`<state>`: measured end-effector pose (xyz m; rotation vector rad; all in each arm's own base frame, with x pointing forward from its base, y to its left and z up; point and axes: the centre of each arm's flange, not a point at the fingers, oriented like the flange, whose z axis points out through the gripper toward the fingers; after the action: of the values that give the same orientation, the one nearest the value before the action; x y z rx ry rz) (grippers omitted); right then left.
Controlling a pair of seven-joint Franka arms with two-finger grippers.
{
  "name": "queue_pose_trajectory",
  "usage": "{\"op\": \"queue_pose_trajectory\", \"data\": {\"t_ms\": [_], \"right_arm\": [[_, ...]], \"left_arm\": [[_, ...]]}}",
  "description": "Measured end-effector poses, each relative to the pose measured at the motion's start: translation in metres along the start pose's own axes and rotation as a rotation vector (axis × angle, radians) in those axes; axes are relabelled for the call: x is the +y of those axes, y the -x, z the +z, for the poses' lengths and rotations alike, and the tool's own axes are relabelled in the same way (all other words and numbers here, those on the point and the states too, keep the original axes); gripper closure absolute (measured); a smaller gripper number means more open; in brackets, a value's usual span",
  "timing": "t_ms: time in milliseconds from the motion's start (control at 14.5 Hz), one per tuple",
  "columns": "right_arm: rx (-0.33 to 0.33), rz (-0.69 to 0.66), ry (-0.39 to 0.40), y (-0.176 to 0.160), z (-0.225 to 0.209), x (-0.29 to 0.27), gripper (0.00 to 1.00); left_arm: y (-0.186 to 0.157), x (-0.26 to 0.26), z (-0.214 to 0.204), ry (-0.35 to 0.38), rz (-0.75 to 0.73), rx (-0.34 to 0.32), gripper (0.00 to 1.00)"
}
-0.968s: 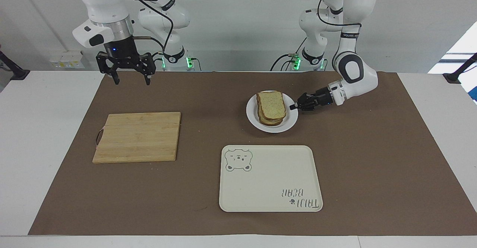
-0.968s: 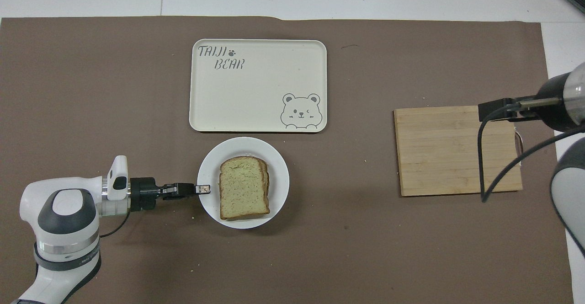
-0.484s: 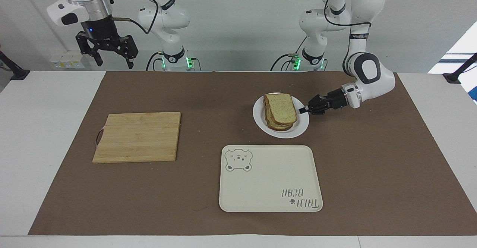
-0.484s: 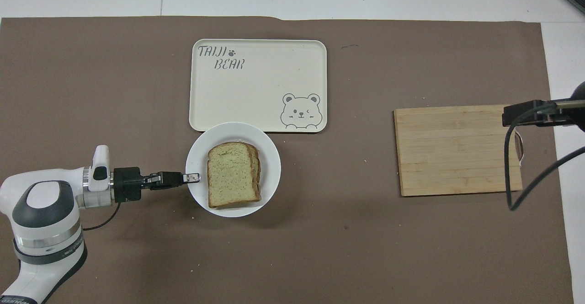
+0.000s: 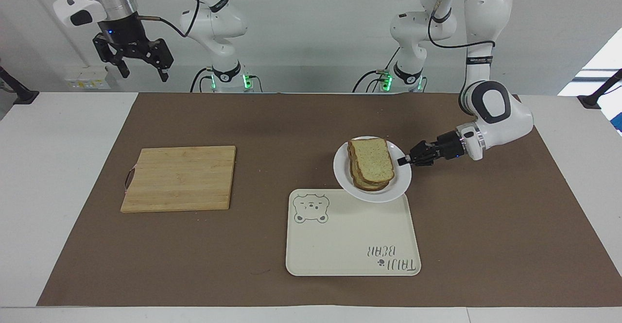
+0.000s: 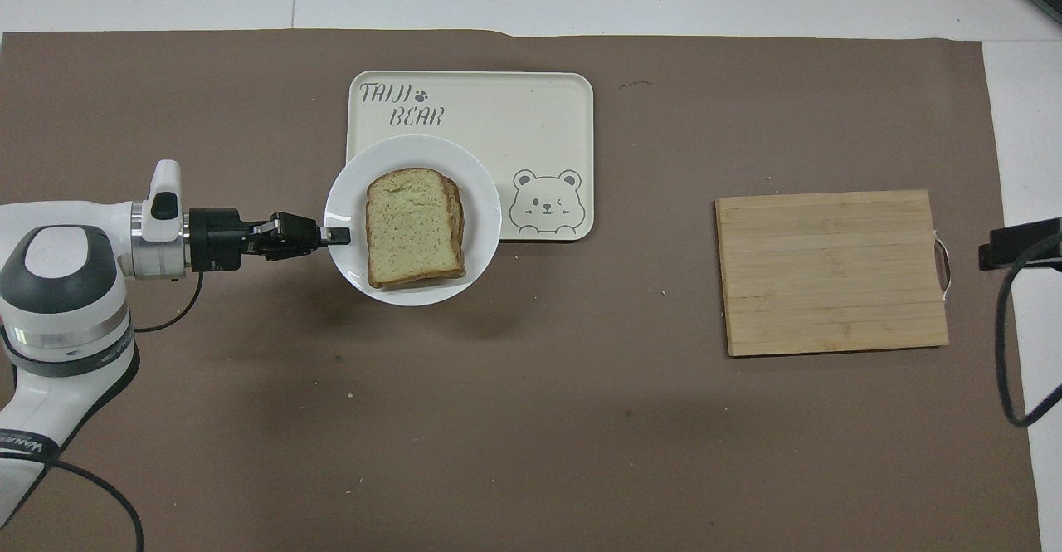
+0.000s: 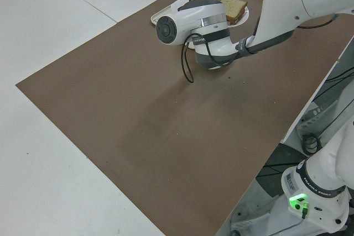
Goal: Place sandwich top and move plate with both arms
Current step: 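Slide the plate with the left gripper onto the bear tray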
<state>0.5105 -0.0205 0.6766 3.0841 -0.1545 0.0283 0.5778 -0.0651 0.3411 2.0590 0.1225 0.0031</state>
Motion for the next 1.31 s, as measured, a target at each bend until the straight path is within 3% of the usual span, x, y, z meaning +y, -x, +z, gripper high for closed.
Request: {"op": "queue_pose_trajectory", "data": {"t_ms": [691, 968, 1314], "right_arm": [[-0.024, -0.05, 0.0, -0.001, 0.011, -0.004, 0.0], [-0.071, -0.057, 0.002, 0.005, 0.015, -0.006, 0.0], [-0.082, -0.058, 0.003, 0.007, 0.016, -0.007, 0.0]], "left_arm": [[-0.107, -0.007, 0.019, -0.004, 0.025, 0.034, 0.95], [-0.129, -0.024, 0.032, -0.014, 0.031, 0.045, 0.95], [-0.132, -0.018, 0.047, -0.049, 0.057, 0.04, 0.95]]}}
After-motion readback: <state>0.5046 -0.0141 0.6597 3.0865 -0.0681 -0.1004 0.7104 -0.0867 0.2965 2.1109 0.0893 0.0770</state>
